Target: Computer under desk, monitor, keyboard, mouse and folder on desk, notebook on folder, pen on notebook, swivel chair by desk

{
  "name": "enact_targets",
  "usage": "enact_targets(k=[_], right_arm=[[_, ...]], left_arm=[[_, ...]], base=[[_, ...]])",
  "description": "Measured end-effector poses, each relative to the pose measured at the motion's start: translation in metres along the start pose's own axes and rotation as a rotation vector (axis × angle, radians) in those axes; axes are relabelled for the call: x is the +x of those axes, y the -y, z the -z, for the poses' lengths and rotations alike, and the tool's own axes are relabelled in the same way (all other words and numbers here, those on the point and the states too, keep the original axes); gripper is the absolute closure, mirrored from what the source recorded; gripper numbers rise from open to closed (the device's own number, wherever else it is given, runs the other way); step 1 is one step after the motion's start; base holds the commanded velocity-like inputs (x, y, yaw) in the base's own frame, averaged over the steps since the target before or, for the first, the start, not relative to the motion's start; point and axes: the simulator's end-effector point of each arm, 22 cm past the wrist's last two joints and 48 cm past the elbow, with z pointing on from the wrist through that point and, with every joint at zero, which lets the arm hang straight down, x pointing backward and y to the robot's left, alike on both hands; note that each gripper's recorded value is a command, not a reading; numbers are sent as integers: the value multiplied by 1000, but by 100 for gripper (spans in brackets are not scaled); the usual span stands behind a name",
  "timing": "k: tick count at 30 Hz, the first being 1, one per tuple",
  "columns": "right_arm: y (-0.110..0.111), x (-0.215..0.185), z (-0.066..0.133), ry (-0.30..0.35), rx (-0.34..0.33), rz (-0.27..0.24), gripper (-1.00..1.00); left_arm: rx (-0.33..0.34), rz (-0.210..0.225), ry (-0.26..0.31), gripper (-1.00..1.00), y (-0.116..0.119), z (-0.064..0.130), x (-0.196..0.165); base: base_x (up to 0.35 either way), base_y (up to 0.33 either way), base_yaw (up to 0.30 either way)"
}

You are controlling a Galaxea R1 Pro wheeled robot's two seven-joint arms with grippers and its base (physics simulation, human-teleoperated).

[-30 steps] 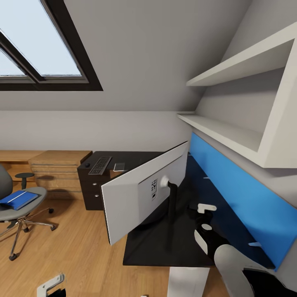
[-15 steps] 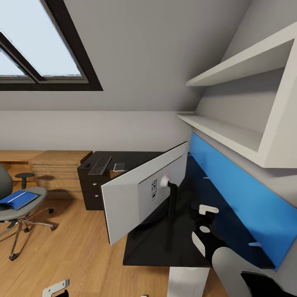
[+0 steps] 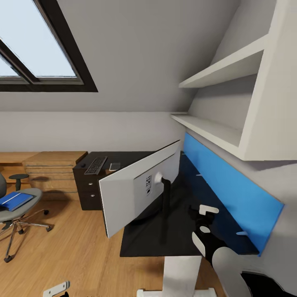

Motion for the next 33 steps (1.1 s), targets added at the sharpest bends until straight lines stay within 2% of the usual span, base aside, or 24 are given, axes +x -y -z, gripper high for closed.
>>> enact_targets(k=[6,12,16,18,20,25,31,33], right_arm=[[-2,-1,2,1,-3,-1,-100],[-23,2,8,-7,-34,-9,-100],[-29,2,10,-8,-43,-13,-100],[-31,2,11,-9,-46,-13,-100],[-51,17,20,-38,-91,-4,-100],[-59,15,23,-22,-106,-8,-100],[-88,5,29,33,-204,112,-100],[-94,5,30,30,-227,131,-100]], left_arm=[[1,2,3,-100,0,1,-1],[1,2,3,-100,0,1,-1],[1,2,2,-100,0,1,-1],[2,3,2,-100,1,1,-1],[0,2,-2,-100,1,1,1],[-1,2,-3,-100,0,1,1],[-2,2,-3,-100,0,1,2],[-2,2,-3,-100,0,1,2]], base=[[-326,28,-174],[-291,178,-17],[-213,261,-4],[-92,159,-1],[-6,13,0],[-1,2,0],[0,0,0],[0,0,0]])
